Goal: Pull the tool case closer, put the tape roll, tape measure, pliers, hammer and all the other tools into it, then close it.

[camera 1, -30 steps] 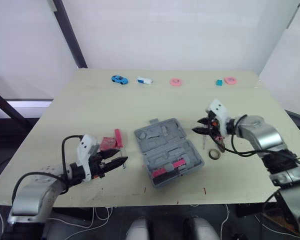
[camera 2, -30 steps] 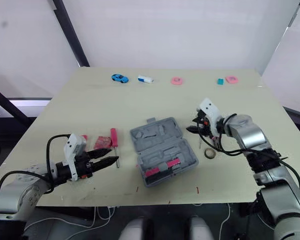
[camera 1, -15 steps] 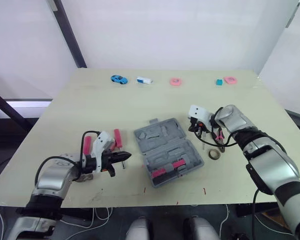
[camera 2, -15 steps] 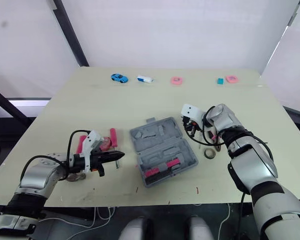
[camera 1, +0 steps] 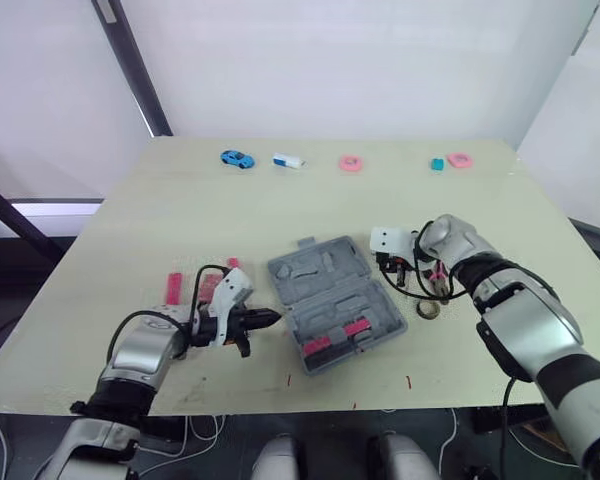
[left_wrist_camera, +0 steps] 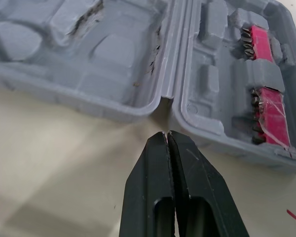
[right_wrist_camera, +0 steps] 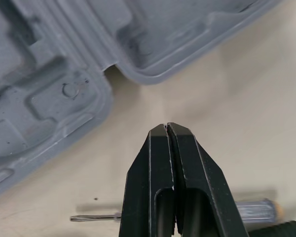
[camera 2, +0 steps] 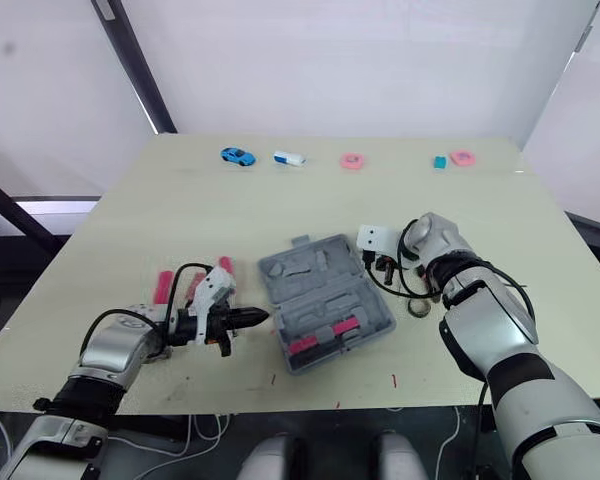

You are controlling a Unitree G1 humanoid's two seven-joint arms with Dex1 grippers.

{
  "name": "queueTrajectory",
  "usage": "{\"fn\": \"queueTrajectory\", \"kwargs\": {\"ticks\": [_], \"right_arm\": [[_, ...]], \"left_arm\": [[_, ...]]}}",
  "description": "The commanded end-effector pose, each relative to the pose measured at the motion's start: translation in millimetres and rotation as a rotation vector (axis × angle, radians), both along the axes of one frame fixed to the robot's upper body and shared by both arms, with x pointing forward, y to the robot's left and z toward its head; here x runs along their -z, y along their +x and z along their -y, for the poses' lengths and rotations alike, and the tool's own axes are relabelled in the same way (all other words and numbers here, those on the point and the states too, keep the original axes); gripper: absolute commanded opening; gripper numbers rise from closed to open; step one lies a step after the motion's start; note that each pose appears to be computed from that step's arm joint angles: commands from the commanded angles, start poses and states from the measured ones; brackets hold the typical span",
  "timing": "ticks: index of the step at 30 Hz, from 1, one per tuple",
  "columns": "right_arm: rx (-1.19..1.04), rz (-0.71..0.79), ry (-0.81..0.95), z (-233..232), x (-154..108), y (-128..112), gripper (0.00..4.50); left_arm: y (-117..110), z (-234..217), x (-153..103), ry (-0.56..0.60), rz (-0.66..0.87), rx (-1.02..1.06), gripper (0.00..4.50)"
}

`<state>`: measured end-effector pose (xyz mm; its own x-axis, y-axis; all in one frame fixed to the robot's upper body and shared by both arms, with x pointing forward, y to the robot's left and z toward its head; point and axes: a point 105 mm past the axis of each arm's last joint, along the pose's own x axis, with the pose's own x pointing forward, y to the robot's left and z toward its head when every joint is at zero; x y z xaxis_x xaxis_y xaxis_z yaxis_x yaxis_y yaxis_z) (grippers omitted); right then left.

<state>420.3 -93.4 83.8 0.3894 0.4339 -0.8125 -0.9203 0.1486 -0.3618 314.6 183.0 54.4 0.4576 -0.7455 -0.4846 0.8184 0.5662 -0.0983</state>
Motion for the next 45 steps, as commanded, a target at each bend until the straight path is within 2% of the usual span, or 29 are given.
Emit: {"fn": "queueTrajectory", "kwargs": {"ticks": [1, 7, 23, 45], "right_arm": [[-0.041, 0.030, -0.017, -8.6, -5.8, 1.6, 0.02], [-0.072, -0.017, 0.009, -18.2, 0.9, -5.5, 0.02], [-0.095, -0.114, 0.016, -6.2, 14.3, -18.2, 0.02], [-0.082, -0.237, 0.127, 17.5, 25.9, -40.9, 0.02]], "left_arm": [[5.0, 6.1, -6.0, 0.011, 0.039, 0.022, 0.11], [8.0, 7.3, -2.3, 0.037, 0.047, 0.028, 0.11], [17.0, 11.7, 0.5, 0.069, 0.063, 0.074, 0.11], [30.3, 18.8, -3.1, 0.173, 0.084, 0.268, 0.11]]}}
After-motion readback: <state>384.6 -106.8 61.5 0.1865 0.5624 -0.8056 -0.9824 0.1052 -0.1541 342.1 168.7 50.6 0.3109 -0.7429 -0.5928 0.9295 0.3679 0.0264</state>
